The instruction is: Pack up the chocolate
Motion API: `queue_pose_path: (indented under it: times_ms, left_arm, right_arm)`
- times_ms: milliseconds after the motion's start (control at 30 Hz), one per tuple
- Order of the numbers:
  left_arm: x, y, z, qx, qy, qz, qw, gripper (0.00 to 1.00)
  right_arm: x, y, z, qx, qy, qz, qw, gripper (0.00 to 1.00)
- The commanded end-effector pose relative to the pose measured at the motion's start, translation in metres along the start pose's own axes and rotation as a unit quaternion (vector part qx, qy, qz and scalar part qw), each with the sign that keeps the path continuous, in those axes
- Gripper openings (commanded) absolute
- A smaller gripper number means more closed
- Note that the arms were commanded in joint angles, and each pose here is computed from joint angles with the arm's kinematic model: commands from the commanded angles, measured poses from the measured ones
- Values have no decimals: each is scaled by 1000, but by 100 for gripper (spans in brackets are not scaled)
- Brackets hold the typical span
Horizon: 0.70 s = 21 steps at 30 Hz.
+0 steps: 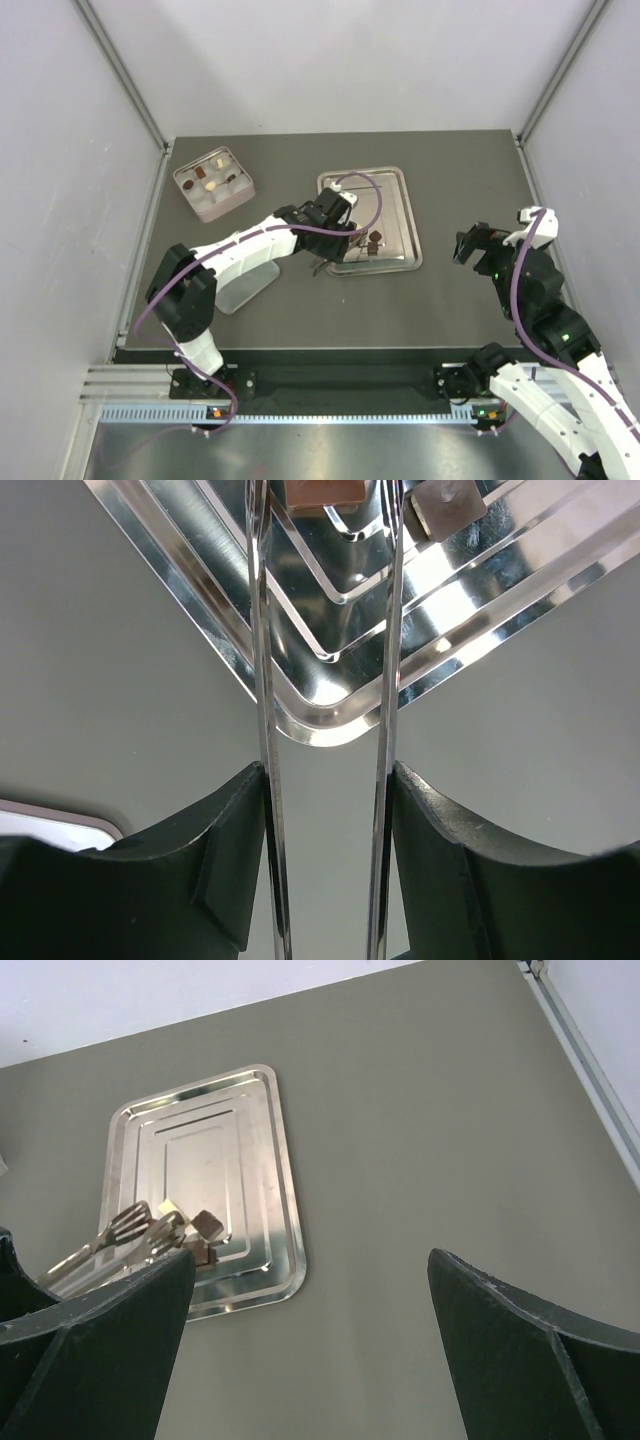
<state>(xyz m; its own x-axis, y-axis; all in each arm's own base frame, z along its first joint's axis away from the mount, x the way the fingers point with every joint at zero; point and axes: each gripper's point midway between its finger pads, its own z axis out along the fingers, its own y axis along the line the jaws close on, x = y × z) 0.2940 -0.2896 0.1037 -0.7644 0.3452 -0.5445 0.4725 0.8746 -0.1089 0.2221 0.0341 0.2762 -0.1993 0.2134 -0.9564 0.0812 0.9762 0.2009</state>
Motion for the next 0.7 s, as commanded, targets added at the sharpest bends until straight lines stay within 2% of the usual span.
queue_pose_path:
  times_ms: [0, 333, 667]
  left_arm:
    - [-11, -5, 2, 6, -22, -4, 1000, 54]
    - [-15, 0, -12, -10, -19, -7, 1000, 49]
    - [-40, 1, -35, -17, -44, -5, 999, 43]
  right_arm:
    - [-16, -1, -3, 3, -22, 1, 1000, 100]
    - [-20, 3, -2, -3, -23, 3, 1000, 100]
    - [-21, 3, -6, -9, -28, 9, 1000, 100]
